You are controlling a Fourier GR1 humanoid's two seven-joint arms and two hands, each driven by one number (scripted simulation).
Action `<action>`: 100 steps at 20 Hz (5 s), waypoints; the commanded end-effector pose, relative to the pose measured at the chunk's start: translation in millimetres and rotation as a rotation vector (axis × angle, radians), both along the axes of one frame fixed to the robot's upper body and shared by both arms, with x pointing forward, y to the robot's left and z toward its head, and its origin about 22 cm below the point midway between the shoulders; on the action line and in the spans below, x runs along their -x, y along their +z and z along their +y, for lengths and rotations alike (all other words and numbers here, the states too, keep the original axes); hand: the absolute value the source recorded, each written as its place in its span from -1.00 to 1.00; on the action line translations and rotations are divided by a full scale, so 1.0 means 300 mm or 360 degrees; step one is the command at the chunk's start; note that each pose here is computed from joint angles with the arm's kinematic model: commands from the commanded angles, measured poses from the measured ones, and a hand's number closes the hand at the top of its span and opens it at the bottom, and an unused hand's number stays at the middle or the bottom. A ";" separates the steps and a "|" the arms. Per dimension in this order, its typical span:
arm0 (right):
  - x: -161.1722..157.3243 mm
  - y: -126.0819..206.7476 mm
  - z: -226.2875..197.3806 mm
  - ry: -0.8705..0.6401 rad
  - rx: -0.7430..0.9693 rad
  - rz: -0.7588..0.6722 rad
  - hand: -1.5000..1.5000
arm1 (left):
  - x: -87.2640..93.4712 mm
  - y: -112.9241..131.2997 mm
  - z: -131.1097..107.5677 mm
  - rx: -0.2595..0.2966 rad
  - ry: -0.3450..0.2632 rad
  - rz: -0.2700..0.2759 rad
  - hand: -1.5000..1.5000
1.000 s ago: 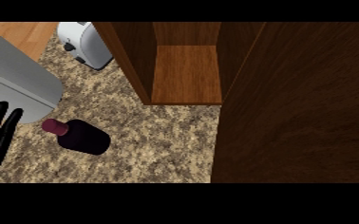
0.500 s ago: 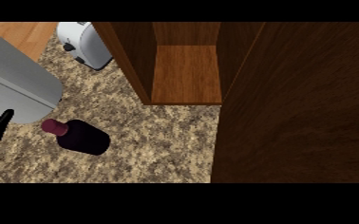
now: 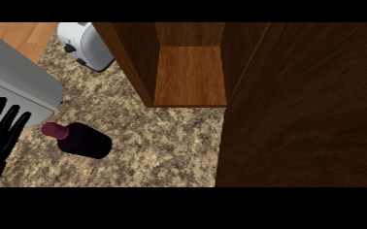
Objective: Pick up the wine, place it into the cabinet and close the cabinet
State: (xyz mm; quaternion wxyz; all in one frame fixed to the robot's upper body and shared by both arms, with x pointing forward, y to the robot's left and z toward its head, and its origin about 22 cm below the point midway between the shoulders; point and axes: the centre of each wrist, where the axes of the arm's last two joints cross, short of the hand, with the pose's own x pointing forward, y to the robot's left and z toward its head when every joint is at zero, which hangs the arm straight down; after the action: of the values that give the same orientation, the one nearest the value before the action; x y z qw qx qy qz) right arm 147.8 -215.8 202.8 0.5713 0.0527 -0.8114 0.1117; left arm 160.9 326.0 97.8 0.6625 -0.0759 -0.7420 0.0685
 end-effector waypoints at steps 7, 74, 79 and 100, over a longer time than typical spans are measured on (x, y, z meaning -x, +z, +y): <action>0.063 0.046 -0.036 0.0067 -0.0075 -0.0056 -1.00 | -0.045 -0.161 0.050 -0.0021 0.0119 -0.0038 -1.00; 0.058 0.079 0.001 0.0085 -0.0091 -0.0051 -1.00 | -0.222 -0.732 -0.047 0.0108 -0.0233 0.0009 1.00; 0.123 0.053 0.016 0.0078 -0.0096 -0.0046 -1.00 | -0.254 -0.720 -0.021 -0.0174 -0.0248 -0.0103 1.00; 0.068 0.027 0.042 0.0088 -0.0103 -0.0025 -1.00 | -0.229 -0.415 -0.146 -0.0063 -0.0046 -0.0436 1.00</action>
State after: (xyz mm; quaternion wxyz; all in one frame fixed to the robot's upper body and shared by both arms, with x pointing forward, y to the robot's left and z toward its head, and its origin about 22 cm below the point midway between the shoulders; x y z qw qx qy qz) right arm 151.5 -207.2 204.9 0.5750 0.0721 -0.8078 0.1075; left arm 232.7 305.4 -48.3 0.5666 -0.0553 -0.8218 0.0255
